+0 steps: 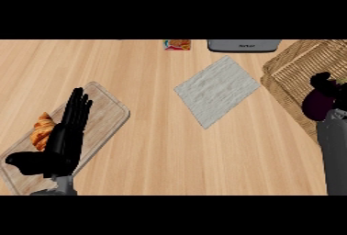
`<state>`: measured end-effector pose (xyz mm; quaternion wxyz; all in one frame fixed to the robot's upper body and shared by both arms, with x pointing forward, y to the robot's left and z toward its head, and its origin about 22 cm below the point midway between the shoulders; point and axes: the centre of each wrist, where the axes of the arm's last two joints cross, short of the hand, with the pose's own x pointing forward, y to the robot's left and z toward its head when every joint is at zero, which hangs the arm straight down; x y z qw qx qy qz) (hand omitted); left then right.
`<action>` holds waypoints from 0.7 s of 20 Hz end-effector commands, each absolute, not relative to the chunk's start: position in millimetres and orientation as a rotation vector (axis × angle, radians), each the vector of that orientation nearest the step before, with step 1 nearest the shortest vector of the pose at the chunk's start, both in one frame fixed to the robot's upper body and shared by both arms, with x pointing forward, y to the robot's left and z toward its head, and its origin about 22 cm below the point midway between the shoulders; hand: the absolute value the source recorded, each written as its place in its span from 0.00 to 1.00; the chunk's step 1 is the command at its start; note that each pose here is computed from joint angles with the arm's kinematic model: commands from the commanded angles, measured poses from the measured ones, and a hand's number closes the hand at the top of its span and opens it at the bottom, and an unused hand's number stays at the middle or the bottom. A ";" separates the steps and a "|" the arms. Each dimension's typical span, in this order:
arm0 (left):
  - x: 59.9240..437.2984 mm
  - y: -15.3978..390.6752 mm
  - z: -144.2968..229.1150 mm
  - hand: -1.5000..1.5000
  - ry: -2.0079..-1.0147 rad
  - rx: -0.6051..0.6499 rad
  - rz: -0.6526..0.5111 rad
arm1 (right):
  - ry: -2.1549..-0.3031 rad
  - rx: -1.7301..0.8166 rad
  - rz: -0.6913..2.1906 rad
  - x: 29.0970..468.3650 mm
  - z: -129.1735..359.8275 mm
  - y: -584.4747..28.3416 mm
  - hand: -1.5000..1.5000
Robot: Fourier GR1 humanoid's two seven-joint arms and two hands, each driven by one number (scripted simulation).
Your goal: Pick the eggplant from the placemat and place it in the basket
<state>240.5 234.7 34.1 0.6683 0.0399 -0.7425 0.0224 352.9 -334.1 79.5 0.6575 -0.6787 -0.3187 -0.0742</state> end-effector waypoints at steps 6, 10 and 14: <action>252.2 248.0 39.7 0.50 -1.671 0.088 0.064 | -0.627 -1.511 -0.225 339.0 61.1 -364.0 0.00; 244.8 222.0 35.2 0.50 -1.678 0.085 0.044 | -0.689 -1.528 -0.220 348.1 35.0 -337.4 0.00; 226.5 216.9 35.4 0.50 -1.674 0.090 0.055 | -0.794 -1.554 -0.294 324.3 36.6 -379.2 0.00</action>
